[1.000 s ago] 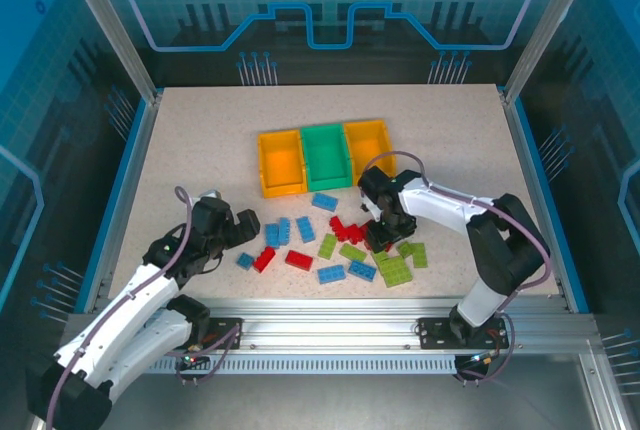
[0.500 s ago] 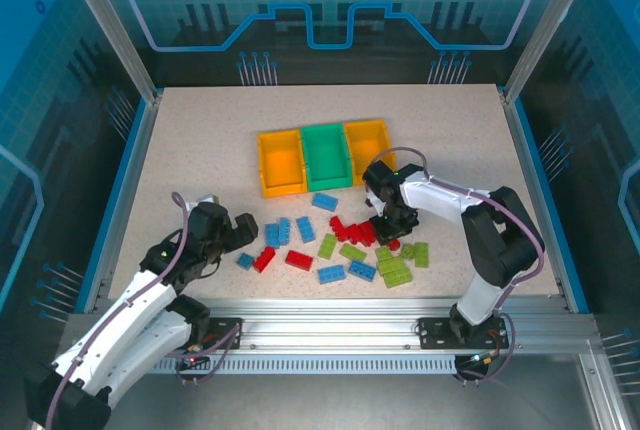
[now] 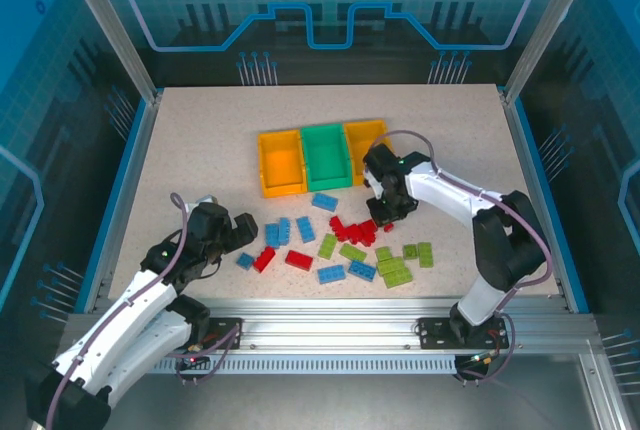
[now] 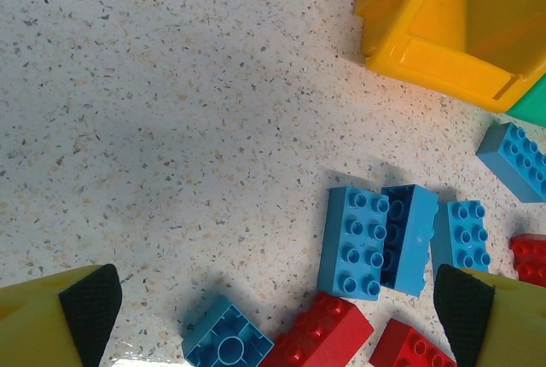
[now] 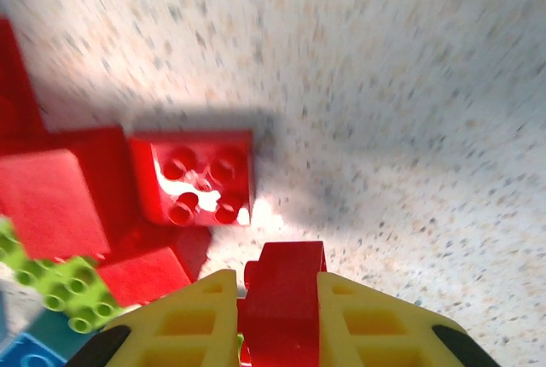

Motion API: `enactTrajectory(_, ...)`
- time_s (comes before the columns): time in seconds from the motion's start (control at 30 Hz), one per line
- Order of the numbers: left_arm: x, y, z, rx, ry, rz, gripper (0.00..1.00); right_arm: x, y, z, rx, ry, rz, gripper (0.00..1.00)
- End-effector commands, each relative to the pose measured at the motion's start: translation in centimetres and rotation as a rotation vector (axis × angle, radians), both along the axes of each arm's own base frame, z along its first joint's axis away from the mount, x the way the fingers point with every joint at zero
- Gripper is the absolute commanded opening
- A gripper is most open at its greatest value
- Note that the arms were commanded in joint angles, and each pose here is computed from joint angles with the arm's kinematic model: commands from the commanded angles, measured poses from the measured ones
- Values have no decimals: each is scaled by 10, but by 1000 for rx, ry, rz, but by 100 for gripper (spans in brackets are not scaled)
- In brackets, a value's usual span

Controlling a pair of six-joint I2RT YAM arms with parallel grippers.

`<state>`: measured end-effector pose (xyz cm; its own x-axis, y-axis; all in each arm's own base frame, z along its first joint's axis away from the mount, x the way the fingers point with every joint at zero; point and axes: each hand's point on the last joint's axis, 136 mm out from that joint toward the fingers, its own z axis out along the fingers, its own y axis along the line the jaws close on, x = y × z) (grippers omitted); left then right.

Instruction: Sort the legos into containers by color

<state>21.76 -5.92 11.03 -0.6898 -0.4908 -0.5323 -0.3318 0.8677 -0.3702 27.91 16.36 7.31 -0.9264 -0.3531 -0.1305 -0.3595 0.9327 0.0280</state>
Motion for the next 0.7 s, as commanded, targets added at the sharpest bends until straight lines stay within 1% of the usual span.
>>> enactTrajectory(0.0, -5, -2, -11, -7, 37, 2, 99, 19, 16, 35, 107, -67, -40, 21)
enactTrajectory(0.17, -6, -4, -14, -5, 53, 0, 99, 62, 49, 72, 289, -159, -102, 21)
enactTrajectory(0.27, -6, -7, -15, -6, 57, -11, 99, 89, 72, 87, 413, -166, -145, 21)
enactTrajectory(0.33, -6, -11, -16, -8, 59, -19, 99, 104, 87, 93, 463, -161, -154, 21)
enactTrajectory(0.47, -8, -19, -16, 0, 61, -41, 99, 133, 104, 91, 483, -160, -178, 21)
enactTrajectory(0.67, -8, -30, -20, 17, 69, -82, 99, 164, 115, 64, 460, -135, -224, 22)
